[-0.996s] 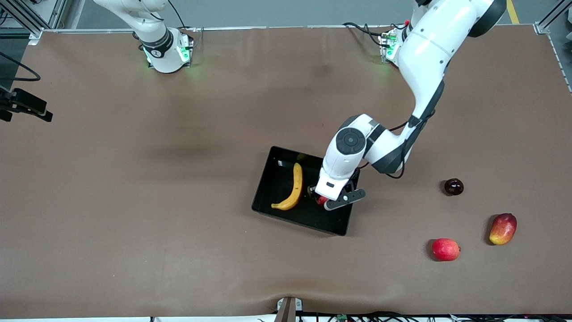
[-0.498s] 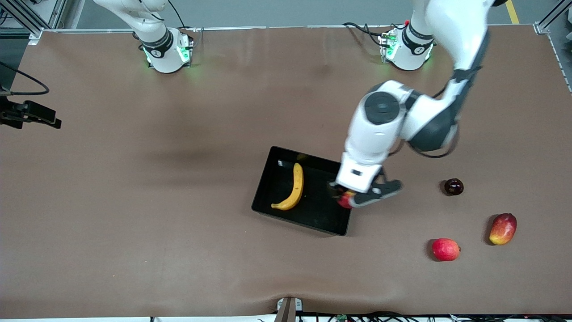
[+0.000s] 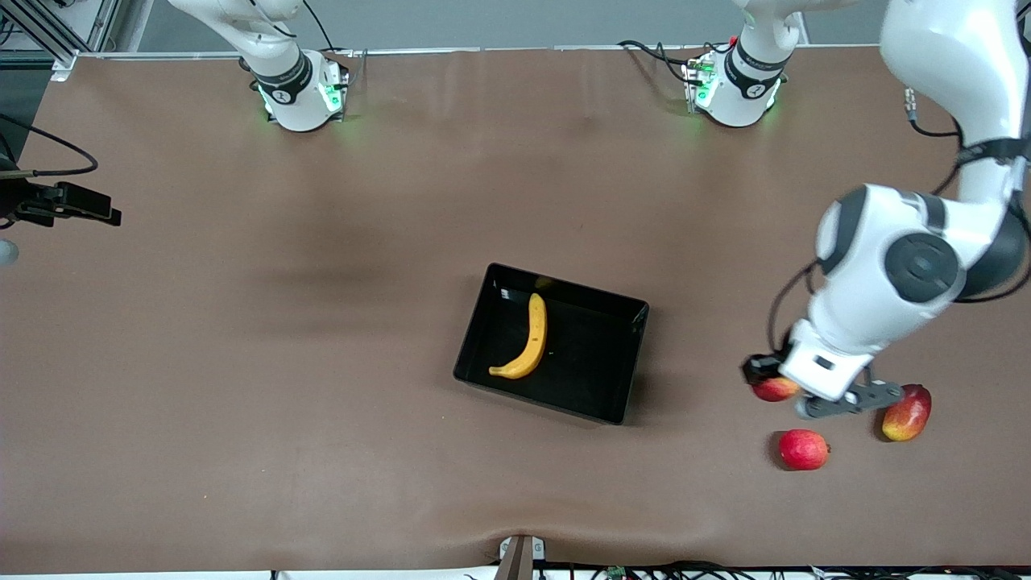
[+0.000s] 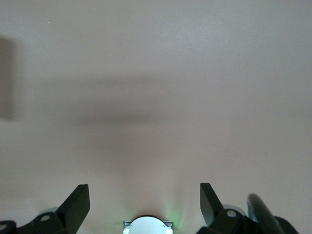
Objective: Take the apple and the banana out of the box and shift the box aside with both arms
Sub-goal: 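Lift the red apple and carry it toward the pomegranate, then lower the apple beside the pomegranate and open the left gripper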
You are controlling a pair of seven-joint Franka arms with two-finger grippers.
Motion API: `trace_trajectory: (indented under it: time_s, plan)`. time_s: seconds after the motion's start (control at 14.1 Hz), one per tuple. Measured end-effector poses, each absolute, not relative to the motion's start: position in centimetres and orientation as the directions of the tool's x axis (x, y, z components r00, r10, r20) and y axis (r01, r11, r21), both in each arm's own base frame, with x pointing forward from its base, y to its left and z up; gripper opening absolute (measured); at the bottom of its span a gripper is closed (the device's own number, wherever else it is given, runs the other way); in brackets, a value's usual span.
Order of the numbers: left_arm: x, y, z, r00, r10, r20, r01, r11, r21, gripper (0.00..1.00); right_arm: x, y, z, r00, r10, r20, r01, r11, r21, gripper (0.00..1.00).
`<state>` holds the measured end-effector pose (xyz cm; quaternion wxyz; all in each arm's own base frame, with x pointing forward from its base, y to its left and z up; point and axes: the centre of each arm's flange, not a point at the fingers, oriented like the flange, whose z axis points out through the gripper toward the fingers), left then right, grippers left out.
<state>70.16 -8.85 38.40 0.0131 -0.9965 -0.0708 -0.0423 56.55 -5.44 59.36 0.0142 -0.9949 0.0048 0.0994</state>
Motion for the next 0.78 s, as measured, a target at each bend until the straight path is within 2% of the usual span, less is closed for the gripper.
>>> trace_trajectory:
  time_s: [0.21, 0.43, 0.78]
  plan:
    - [71.0, -1.2, 31.1, 0.993, 0.099, 0.063, 0.099, -0.995, 0.001, 0.66, 56.7, -5.1, 59.0, 0.979, 0.000, -0.204, -0.007, -1.000, -0.030, 1.00]
    - [70.1, 1.7, 24.8, 0.994, 0.096, 0.051, 0.096, -0.995, 0.014, 0.66, 56.8, -4.6, 58.9, 0.979, 0.007, -0.203, -0.006, -0.998, -0.061, 1.00]
    - [69.1, 0.8, 22.6, 0.997, 0.081, 0.016, 0.080, -0.997, 0.016, 0.66, 57.2, -5.6, 58.5, 0.981, -0.010, -0.196, -0.030, -0.995, -0.099, 1.00]
